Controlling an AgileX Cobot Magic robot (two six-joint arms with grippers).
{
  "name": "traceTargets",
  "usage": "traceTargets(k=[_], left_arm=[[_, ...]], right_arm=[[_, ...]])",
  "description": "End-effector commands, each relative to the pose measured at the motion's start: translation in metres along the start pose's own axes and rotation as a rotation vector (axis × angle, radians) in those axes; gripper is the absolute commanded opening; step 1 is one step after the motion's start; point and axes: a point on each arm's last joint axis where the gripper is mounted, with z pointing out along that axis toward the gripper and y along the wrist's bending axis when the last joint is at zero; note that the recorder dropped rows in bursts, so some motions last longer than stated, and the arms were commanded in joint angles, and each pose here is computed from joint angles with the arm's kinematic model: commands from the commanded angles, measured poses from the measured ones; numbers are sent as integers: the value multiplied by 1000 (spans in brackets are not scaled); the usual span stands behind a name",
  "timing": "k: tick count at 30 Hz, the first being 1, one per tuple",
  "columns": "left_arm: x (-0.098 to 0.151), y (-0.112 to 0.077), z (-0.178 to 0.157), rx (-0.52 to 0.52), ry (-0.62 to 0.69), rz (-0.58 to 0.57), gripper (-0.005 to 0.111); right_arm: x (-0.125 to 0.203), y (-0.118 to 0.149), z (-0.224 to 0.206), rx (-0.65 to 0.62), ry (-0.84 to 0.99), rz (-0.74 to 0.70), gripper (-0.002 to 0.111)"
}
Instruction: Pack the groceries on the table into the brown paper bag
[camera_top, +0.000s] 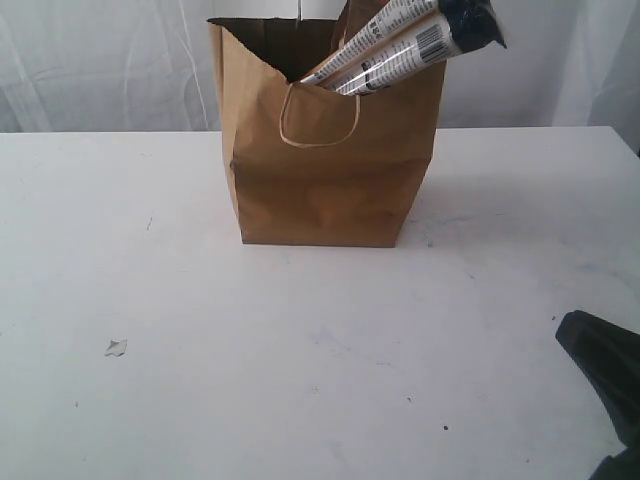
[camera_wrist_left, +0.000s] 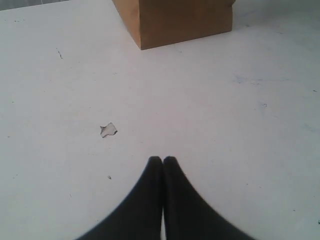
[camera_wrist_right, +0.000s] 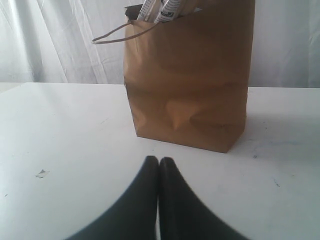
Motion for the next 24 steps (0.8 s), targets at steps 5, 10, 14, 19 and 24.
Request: traceTargets(k=[5,10,14,19,24], left_arm=[[0,0,0,-1,-7,-3,0],[0,0,0,-1,-7,-3,0],[0,0,0,-1,-7,-3,0],[0,0,0,-1,-7,-3,0],[0,0,0,-1,-7,-3,0]], right_arm=[[1,-1,-1,4,-7,3,0],[-1,-2,-4,19,-28,0,0],[3,-8,-12,98,-5,-25,0],[15,-16,-22,209,100,-12,0],[18,-20,-30,298,105,-82,0]])
